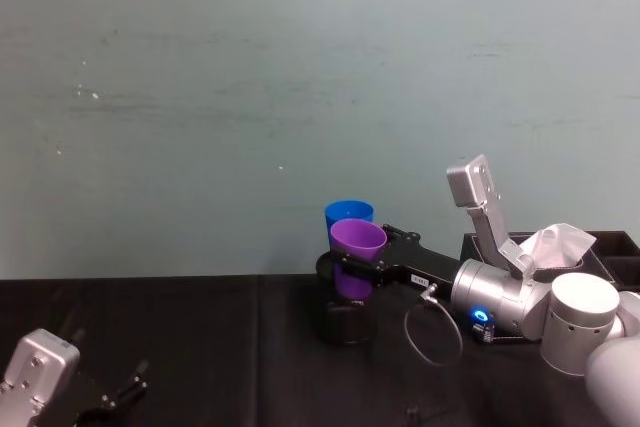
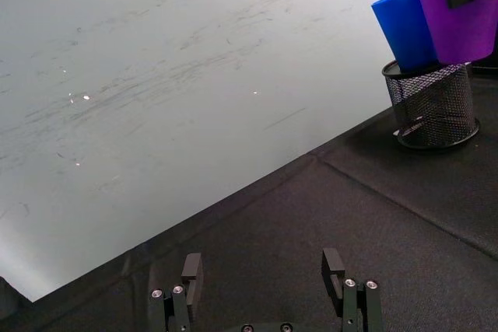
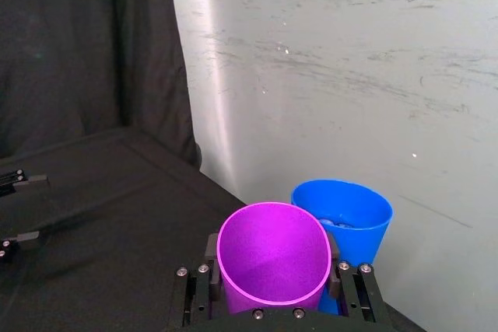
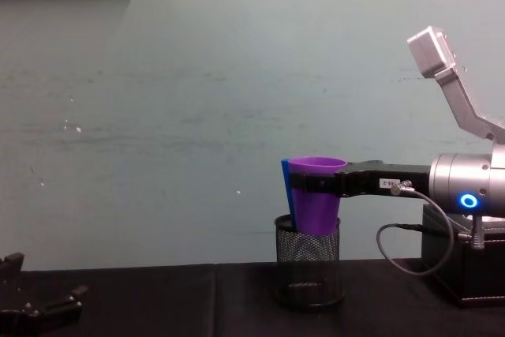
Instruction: Pick up one cup with a gripper and tap it against the other cup.
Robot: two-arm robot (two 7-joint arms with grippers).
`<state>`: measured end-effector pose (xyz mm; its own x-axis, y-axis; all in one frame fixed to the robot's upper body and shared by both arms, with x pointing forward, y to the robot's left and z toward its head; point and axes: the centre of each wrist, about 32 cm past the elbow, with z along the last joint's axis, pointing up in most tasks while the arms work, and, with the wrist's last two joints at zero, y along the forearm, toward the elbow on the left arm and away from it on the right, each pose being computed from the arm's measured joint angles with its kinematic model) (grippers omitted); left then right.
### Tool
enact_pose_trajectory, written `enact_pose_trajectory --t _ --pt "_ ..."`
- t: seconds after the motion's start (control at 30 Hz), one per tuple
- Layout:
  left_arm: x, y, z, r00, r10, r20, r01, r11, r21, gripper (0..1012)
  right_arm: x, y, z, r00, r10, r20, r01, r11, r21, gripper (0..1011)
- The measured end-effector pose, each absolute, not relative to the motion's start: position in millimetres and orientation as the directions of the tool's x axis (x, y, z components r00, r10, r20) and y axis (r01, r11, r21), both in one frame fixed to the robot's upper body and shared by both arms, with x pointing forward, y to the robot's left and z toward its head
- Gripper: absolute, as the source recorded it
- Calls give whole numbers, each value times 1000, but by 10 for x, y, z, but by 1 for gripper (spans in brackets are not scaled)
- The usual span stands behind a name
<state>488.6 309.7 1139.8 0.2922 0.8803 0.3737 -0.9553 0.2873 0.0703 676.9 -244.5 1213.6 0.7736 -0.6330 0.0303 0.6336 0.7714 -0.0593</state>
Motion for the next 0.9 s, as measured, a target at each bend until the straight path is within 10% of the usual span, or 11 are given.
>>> enact_pose_trajectory --t 0.9 --pt "4886 3097 11398 292 880 374 -955 287 70 1000 6769 -2445 12135 772 -634 29 635 770 -60 734"
